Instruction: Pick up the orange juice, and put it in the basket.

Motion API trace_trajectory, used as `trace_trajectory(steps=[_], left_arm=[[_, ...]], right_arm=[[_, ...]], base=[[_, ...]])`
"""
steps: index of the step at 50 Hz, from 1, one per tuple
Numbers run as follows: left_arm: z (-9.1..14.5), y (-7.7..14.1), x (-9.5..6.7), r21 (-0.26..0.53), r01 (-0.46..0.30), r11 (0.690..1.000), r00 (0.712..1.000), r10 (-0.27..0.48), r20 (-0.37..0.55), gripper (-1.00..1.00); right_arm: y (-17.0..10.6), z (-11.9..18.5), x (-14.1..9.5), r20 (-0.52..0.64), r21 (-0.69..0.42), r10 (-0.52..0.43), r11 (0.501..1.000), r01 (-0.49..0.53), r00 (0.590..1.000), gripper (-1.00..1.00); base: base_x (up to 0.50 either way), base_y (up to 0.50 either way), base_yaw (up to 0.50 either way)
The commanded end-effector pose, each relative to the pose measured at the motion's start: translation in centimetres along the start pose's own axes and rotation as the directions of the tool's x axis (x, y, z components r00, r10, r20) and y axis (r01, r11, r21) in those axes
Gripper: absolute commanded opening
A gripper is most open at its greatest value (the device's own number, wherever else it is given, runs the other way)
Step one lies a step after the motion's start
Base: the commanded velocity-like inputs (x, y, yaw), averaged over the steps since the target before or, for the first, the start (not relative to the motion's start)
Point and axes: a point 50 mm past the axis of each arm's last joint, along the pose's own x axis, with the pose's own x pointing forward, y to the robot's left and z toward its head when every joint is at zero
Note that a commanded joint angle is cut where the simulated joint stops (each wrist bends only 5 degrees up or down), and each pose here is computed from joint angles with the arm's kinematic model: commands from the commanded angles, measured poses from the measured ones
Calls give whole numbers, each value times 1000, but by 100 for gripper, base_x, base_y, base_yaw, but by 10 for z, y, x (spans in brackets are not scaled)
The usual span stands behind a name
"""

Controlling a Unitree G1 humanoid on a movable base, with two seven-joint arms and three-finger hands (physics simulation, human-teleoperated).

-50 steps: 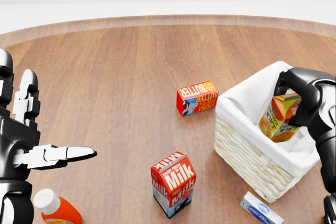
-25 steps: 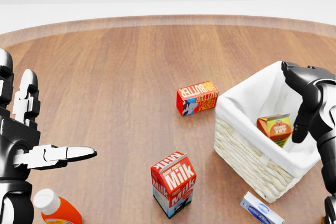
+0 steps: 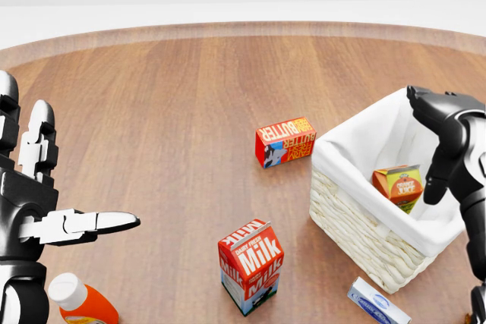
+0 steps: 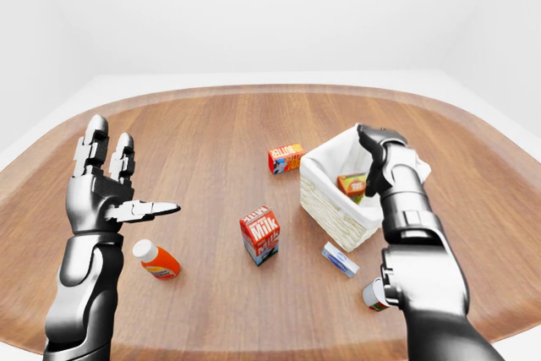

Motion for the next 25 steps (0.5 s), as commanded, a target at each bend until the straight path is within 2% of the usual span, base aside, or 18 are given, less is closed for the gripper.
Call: trace_trajectory(steps=[1, 25], left_arm=[[0, 0, 0, 0, 0, 1000, 1000, 0, 0, 100], [0, 0, 0, 0, 0, 1000, 1000, 0, 0, 100]], right_arm=[[-9, 1, -4, 10, -8, -5, 1000, 5, 1000, 100], [-48, 8, -25, 47, -29, -35, 999, 37, 998, 100]], base=[[0, 0, 0], [0, 0, 0]])
